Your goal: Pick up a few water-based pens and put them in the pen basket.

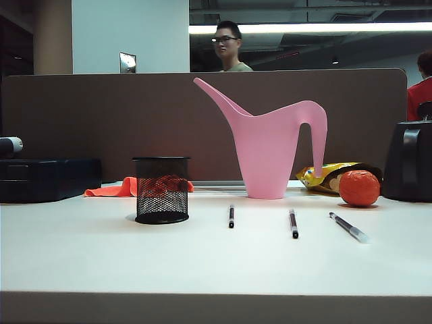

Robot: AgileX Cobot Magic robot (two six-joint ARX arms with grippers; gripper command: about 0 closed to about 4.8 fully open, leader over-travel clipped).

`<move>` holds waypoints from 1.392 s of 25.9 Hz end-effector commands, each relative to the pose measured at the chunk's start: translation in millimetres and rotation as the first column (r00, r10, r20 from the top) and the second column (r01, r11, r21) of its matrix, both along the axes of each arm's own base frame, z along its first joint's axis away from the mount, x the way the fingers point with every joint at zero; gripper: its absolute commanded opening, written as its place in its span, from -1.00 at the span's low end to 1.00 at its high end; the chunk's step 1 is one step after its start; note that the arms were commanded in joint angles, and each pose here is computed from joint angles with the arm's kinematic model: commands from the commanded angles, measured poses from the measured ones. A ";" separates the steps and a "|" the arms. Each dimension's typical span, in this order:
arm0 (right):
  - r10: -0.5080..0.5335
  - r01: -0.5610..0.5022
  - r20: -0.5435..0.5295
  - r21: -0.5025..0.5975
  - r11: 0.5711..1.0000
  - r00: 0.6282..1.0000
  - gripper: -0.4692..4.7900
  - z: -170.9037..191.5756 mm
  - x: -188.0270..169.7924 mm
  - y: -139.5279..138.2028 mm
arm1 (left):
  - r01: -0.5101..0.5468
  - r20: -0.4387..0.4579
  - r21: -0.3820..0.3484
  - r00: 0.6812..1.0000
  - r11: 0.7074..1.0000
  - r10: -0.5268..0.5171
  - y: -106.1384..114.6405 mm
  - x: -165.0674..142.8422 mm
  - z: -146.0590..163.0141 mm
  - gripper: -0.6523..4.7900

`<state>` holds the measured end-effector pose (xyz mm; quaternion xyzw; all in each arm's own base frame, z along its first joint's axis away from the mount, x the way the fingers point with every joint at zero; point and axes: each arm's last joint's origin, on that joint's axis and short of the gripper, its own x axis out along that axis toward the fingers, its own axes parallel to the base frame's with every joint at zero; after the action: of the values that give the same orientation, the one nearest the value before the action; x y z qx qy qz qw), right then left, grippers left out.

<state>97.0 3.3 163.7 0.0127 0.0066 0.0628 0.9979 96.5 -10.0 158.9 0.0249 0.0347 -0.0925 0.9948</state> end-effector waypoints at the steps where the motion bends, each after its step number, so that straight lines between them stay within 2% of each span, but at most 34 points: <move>1: 0.001 -0.001 0.022 -0.002 1.000 1.000 -0.84 2.3 -0.1 0.0 | 0.003 0.013 -0.001 1.000 1.000 -0.003 -0.1 0.0 1.6 -0.78; 19: 0.001 -0.001 0.028 -0.002 1.000 1.000 -0.84 3.6 -0.3 0.1 | 0.003 0.013 -0.001 1.000 1.000 -0.003 -0.1 0.0 1.6 -0.78; 25: -0.007 0.004 0.029 0.090 0.996 1.000 -0.84 22.5 -5.2 -0.1 | 0.003 0.013 -0.001 1.000 1.000 -0.003 -0.1 0.0 1.6 -0.77; 27: -0.006 0.004 0.020 0.091 0.996 1.000 -0.84 32.0 -8.8 -0.1 | 0.003 0.013 -0.001 1.000 1.000 -0.003 -0.1 0.0 1.6 -0.78; 30: -0.007 0.007 -0.002 0.091 0.996 1.000 -0.84 49.2 -15.1 -0.1 | 0.008 0.013 -0.002 1.000 1.000 -0.008 -0.3 0.0 1.6 -0.78; 33: -0.006 0.016 -0.071 0.135 0.991 0.997 -0.84 67.7 -13.4 0.0 | 0.087 0.012 -0.010 0.996 0.996 -0.087 -2.5 -0.5 1.6 -0.78; 36: 0.037 -0.011 -0.155 0.166 0.986 0.987 -0.84 80.5 -1.3 1.2 | 0.157 0.011 -0.014 0.988 0.987 -0.157 -4.5 -1.1 1.5 -0.78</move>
<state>92.1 3.6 239.5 0.0904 0.0720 0.0614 0.9914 95.7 -13.4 159.0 0.0222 0.0331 -0.1526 0.9875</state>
